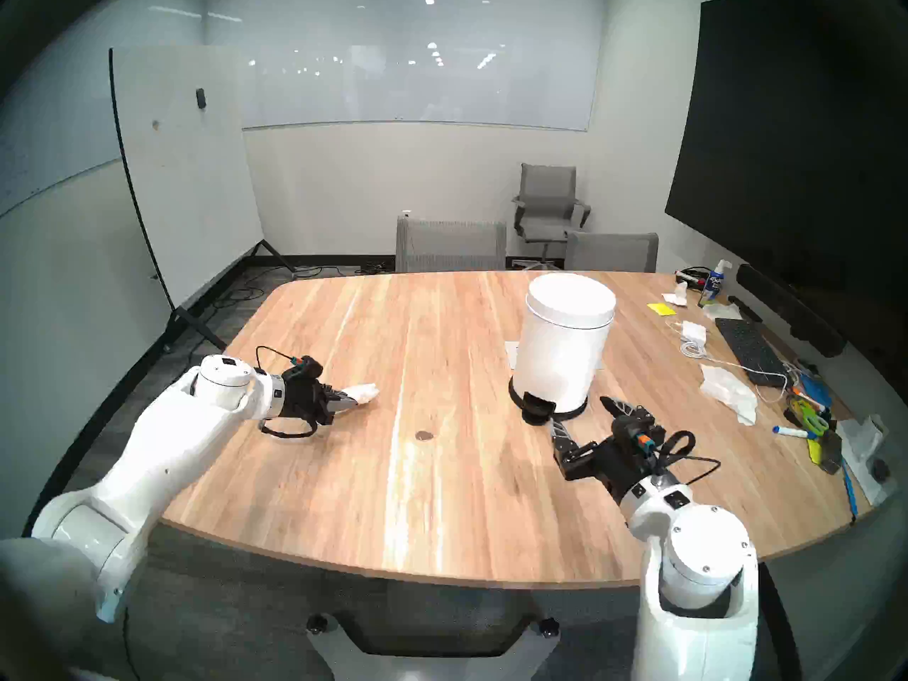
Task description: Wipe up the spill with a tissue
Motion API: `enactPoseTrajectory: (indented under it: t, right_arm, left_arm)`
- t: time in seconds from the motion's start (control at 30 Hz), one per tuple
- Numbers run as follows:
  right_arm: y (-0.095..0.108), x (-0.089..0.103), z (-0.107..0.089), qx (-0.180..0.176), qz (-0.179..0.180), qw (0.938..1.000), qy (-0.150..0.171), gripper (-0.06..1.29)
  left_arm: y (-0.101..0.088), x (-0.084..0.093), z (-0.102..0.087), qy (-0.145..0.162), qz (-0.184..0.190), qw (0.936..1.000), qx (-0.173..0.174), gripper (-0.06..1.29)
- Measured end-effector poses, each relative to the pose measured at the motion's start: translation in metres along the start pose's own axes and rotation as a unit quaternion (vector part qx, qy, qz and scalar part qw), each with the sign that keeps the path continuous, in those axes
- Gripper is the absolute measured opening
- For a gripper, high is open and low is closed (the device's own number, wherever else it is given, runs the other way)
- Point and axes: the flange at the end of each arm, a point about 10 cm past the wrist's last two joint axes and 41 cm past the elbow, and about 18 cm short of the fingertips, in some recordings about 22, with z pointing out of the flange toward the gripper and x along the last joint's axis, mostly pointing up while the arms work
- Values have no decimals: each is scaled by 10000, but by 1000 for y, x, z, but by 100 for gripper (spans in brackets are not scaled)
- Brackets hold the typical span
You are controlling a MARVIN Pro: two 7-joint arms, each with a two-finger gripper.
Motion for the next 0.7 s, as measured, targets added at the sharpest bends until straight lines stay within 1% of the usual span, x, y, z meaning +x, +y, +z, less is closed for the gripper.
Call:
enactPoseTrajectory:
  t: [0.4,0.7]
  right_arm:
    - [0,0,0,0,0,10000,0,124]
    - [0,0,0,0,0,10000,0,124]
  left_arm:
    - [20,0,26,-6,3,9999,-157,-1]
    - [32,2,37,3,24,9997,-234,-1]
